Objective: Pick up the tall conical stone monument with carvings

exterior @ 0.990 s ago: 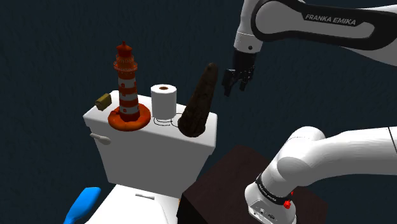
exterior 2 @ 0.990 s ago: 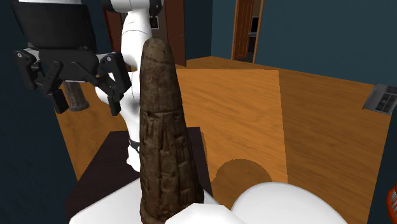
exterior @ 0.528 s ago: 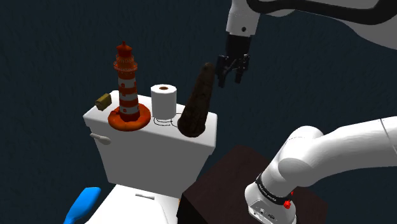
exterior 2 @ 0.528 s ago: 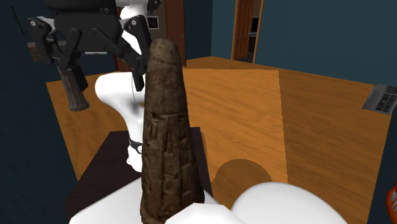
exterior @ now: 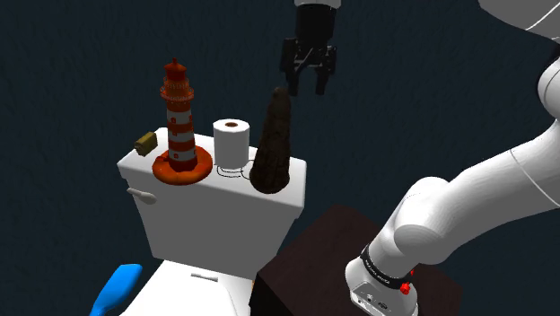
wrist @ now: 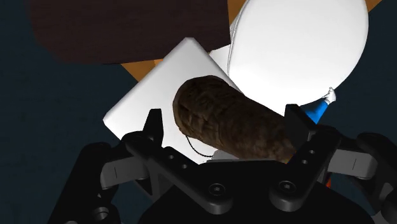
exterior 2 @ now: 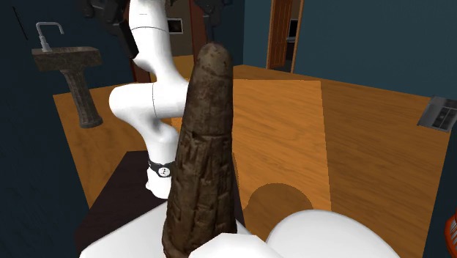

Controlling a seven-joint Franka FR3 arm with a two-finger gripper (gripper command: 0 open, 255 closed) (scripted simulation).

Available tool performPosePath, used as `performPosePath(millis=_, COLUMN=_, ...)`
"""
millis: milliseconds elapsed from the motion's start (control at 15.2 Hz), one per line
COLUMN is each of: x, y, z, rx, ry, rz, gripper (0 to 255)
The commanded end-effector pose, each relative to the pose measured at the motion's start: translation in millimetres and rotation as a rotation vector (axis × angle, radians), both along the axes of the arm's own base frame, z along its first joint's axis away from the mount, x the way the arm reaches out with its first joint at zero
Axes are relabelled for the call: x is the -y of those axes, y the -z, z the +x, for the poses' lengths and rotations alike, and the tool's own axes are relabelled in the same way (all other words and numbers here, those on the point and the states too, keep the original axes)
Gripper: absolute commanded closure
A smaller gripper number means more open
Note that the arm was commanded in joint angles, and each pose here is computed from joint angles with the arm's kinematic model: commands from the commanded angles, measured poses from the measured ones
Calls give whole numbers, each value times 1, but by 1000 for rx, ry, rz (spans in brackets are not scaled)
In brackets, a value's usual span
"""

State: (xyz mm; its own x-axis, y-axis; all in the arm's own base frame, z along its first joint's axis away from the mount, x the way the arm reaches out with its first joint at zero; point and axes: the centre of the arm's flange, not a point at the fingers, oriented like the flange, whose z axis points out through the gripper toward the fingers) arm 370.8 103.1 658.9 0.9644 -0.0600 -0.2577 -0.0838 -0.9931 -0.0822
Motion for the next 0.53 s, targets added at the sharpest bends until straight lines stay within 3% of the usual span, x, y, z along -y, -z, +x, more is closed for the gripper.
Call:
performPosePath(millis=0, x=-8, y=-5, z=4, rx=-14, ry=-3, rz=11, gripper=0)
performPosePath(millis=462, x=-8, y=30, z=4, rx=-14, ry=-3, rz=11, gripper=0)
